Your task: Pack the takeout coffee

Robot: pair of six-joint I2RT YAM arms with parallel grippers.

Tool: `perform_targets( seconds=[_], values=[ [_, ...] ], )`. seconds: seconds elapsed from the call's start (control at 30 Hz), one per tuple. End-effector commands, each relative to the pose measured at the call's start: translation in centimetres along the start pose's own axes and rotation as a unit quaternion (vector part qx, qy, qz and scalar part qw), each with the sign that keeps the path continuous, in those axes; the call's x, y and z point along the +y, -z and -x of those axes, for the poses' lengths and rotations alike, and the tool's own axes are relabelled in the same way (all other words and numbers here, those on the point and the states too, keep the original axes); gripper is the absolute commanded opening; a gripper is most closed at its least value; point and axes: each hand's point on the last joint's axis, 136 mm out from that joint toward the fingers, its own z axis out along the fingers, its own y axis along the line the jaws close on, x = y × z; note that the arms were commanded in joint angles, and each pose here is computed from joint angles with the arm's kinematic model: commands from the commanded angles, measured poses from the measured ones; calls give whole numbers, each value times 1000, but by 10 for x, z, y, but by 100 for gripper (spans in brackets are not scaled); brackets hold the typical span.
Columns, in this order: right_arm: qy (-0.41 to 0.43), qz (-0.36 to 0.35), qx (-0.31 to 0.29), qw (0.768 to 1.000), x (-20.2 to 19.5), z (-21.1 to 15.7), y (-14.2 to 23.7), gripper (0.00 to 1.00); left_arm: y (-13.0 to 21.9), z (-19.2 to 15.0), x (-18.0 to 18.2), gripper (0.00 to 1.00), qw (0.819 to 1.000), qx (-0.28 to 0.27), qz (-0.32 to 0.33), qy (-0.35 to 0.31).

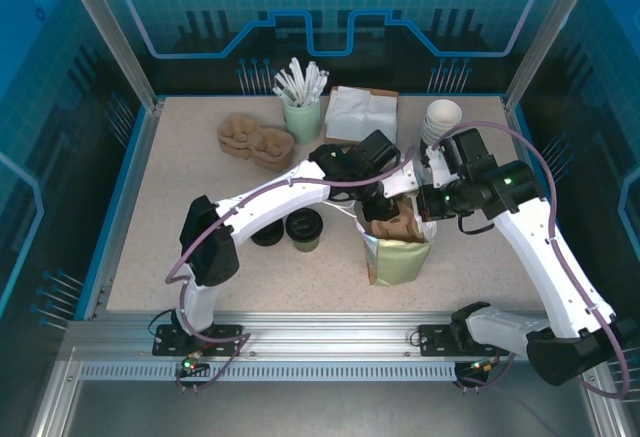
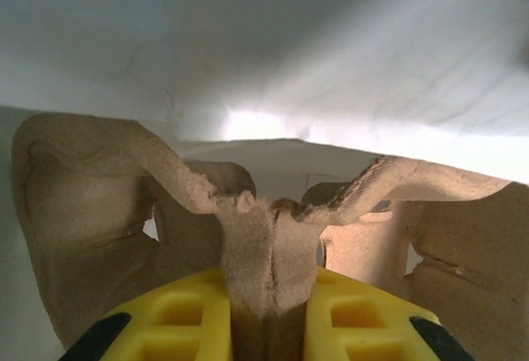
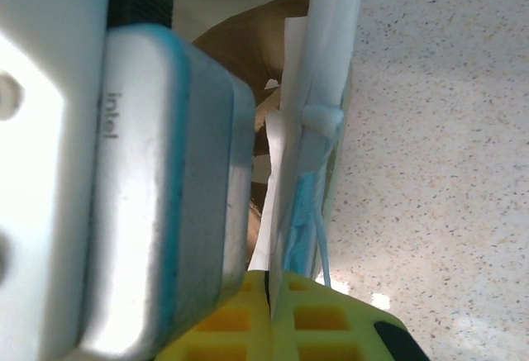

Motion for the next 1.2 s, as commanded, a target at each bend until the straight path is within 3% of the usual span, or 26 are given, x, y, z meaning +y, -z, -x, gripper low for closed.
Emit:
perform_targets(
  seconds=[0.0,0.47,0.57,0.67,0.8,1.17],
  values=[
    [10,-21,-20,1000,-9,4,11,0,-5,-2,-9,21,1000,18,-21,-3],
    [2,-16,-29,999,-11,6,12,0,-14,-9,-10,22,998,51,-17,-23],
    [0,-13,-28,1000,-11,6,11,0,-12,-7,-11,29,998,48,-18,-25],
    [0,-12,-26,1000,-10,5,10,0,-8,-1,-11,49,999,40,-15,-22],
    [-2,-9,-25,1000,-10,4,10,0,4,9,-12,62,1000,21,-10,-20],
    [-15,3,-24,1000,-8,3,10,0,46,30,-20,74,1000,-25,-2,-17]
  ],
)
